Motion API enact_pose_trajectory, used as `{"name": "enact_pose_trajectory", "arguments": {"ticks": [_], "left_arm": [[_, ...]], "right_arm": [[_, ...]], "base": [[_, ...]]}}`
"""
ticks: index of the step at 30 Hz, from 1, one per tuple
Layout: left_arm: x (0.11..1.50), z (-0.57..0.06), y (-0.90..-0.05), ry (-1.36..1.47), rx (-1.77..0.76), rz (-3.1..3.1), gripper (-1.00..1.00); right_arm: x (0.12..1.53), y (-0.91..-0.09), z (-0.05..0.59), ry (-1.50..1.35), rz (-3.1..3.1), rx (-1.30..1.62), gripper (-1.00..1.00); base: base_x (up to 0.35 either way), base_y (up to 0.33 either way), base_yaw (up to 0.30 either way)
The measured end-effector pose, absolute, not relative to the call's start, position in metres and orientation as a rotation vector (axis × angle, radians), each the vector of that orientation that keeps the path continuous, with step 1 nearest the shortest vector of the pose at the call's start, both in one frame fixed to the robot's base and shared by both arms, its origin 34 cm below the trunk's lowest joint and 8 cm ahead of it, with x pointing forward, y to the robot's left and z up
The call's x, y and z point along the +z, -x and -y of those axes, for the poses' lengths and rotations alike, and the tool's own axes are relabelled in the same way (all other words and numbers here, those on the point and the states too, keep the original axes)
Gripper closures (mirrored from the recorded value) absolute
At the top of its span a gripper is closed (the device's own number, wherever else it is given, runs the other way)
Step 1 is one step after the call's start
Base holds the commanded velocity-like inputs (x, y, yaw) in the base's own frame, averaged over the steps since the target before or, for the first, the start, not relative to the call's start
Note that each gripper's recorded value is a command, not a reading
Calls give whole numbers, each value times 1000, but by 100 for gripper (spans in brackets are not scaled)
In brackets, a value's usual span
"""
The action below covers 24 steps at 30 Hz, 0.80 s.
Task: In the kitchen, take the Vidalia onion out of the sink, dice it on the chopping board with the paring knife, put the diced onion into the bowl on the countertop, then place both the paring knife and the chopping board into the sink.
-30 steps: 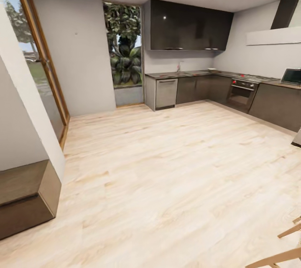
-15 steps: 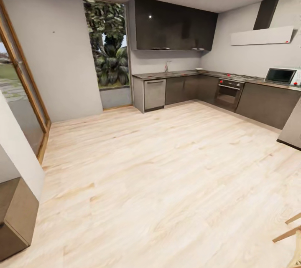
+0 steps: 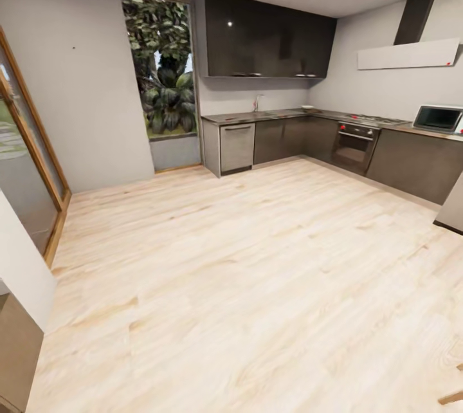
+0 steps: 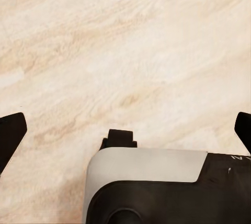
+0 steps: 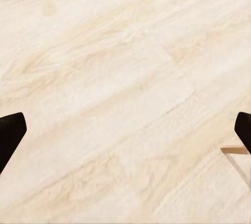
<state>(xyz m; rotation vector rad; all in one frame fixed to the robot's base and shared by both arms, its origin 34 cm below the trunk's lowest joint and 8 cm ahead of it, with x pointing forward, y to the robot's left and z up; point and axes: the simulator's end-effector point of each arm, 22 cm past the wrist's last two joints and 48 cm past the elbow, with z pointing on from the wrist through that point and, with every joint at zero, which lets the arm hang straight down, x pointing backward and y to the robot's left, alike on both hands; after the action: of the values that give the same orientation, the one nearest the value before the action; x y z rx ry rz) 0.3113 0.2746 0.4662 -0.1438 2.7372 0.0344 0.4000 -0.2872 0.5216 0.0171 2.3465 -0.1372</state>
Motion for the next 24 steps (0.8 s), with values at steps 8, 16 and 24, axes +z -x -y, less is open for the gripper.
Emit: {"name": "enact_pose_trajectory", "arguments": {"ticks": [8,16,24], "left_arm": [[466,-275,-311,144,34,-2737,-100],[466,-275,-311,144,34,-2737,-100],[466,-275,-311,143,34,-2737,-100]], "right_arm": [[522,-400,288,-18,-2346,-138,-100],[522,-400,288,-18,-2346,-138,-100],[522,-400,288,-18,-2346,-138,-100]], "base": [[320,0,0],[320,0,-30],[320,0,-112]]}}
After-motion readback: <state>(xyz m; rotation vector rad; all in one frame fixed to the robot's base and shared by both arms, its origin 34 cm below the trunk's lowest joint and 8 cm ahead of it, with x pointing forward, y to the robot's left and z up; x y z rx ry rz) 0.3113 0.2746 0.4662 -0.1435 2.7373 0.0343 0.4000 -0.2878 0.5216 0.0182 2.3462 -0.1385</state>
